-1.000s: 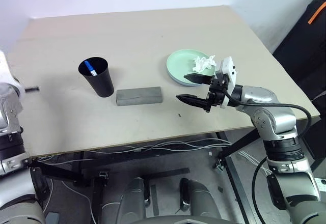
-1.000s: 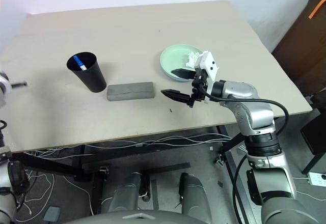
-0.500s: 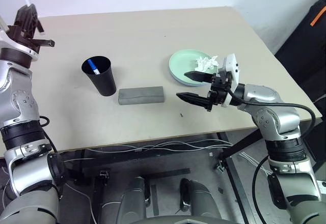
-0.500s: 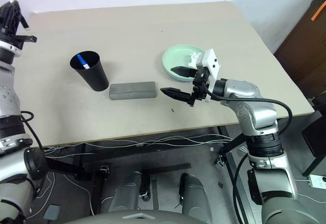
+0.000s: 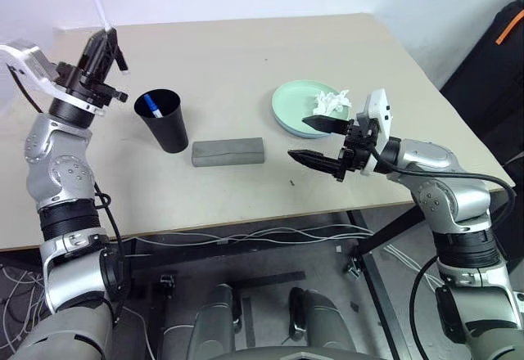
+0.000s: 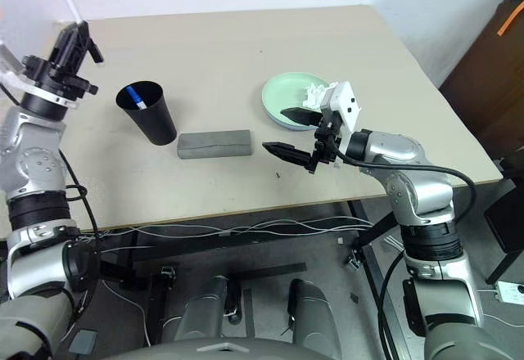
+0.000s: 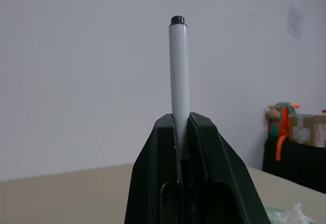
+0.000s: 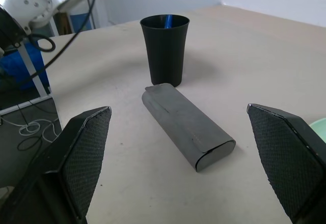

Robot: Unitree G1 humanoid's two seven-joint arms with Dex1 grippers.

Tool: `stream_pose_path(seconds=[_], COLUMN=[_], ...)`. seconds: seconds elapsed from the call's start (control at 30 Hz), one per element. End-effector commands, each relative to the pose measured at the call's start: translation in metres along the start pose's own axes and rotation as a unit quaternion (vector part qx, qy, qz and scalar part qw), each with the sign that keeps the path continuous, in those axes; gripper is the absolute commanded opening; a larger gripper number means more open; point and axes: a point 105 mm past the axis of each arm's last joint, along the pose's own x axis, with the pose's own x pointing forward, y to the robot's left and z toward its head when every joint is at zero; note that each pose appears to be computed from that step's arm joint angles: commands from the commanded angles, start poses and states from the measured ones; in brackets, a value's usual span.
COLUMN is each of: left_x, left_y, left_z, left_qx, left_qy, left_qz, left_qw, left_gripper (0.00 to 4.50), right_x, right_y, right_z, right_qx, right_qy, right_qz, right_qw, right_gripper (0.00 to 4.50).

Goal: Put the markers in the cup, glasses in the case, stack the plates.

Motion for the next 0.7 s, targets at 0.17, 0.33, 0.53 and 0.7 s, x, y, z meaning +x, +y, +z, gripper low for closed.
stream_pose_path(seconds=[0.17, 0.33, 0.53, 0.7], left_x=[0.004, 0.006, 0.007, 0.003], left_y=[-0.005, -0.01, -0.007, -0.003], left_z=[-0.013, -0.029, -0.036, -0.045], left_qx=[0.007, 0.021, 0.021, 0.027], left_qy=[0.004, 0.023, 0.028, 0.041], left_qz=[-0.014, -0.025, -0.02, -0.012], left_qw=[1.0, 0.999, 0.999, 0.999], left_gripper=[0.02, 0.02, 0.02, 0.02], right_x=[-0.007, -0.009, -0.011, -0.013], right_y=[0.0, 0.0, 0.0, -0.001], right_z=[0.015, 0.013, 0.012, 0.012], right_qx=[-0.038, -0.039, -0.043, -0.046], right_qy=[-0.009, -0.004, -0.001, 0.0], right_qz=[-0.013, -0.019, -0.029, -0.038], right_qw=[0.999, 0.999, 0.999, 0.998], right_gripper=[4.5, 4.5, 4.5, 4.5])
